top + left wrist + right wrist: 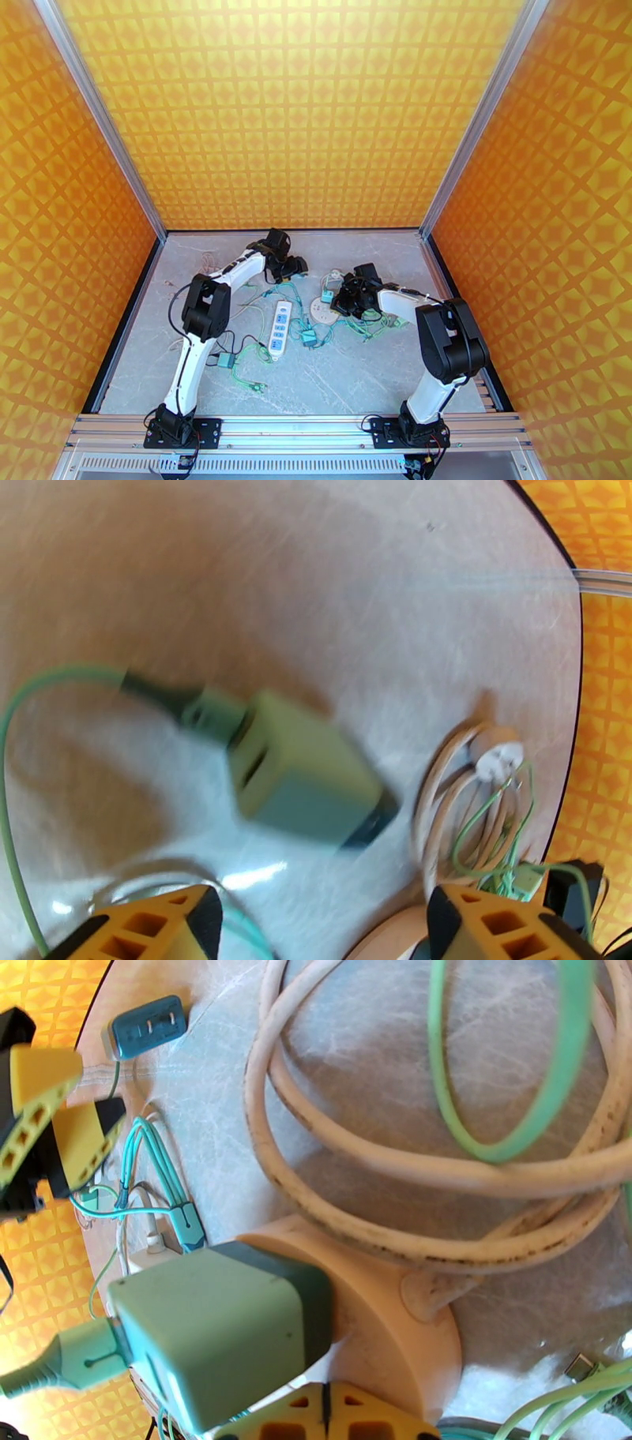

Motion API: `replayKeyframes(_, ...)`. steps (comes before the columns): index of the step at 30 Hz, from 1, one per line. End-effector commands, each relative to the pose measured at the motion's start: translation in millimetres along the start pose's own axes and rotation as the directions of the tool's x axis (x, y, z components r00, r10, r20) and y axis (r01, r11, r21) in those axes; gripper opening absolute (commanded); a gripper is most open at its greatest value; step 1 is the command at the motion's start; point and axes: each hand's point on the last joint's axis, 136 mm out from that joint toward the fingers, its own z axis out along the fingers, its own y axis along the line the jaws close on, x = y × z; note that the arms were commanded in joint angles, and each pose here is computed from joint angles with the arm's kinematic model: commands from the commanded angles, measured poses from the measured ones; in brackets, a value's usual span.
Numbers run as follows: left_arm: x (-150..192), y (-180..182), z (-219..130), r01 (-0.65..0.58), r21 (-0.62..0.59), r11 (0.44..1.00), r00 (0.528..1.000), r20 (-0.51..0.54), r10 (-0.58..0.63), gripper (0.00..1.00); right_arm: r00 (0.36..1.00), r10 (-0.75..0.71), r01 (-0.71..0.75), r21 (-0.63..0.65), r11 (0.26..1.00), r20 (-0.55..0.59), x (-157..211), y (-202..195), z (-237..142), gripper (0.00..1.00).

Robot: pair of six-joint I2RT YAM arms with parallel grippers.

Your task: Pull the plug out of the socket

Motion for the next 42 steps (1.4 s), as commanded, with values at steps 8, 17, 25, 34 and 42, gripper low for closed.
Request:
replayKeyframes(8, 28.4, -58.6, -53.6, -0.239, 0.047, 0.97, 0.967, 0.102, 0.233, 0.69, 0.999, -0.041, 0.041, 0.01, 0.999, 0.024, -2.3, 4.7, -16.8, 0.0)
replayKeyframes(17, 68.8, -60.4, -34.6, -0.311, -0.06, 0.949, 0.945, 0.085, 0.315, 0.66, 0.985, -0.111, 0.107, 0.037, 0.994, 0.131, -14.6, 20.9, -52.4, 0.02)
replayKeyframes(25, 102.5, -87.7, -10.1, -0.452, -0.185, 0.873, 0.873, 0.107, 0.475, 0.68, 0.99, -0.02, 0.007, 0.093, 0.996, 0.139, 1.9, -10.8, -52.3, 0.0)
replayKeyframes(34, 100.0, -90.5, 25.6, -0.476, -0.295, 0.828, 0.855, 0.062, 0.514, 0.68, 0.988, 0.005, -0.018, 0.085, 0.996, 0.154, 14.3, -20.6, -57.0, 0.0)
replayKeyframes(42, 94.8, -77.4, 38.0, -0.461, -0.359, 0.812, 0.86, 0.048, 0.509, 0.66, 0.986, 0.03, -0.037, 0.038, 0.999, 0.165, 15.5, -16.5, -55.2, 0.0)
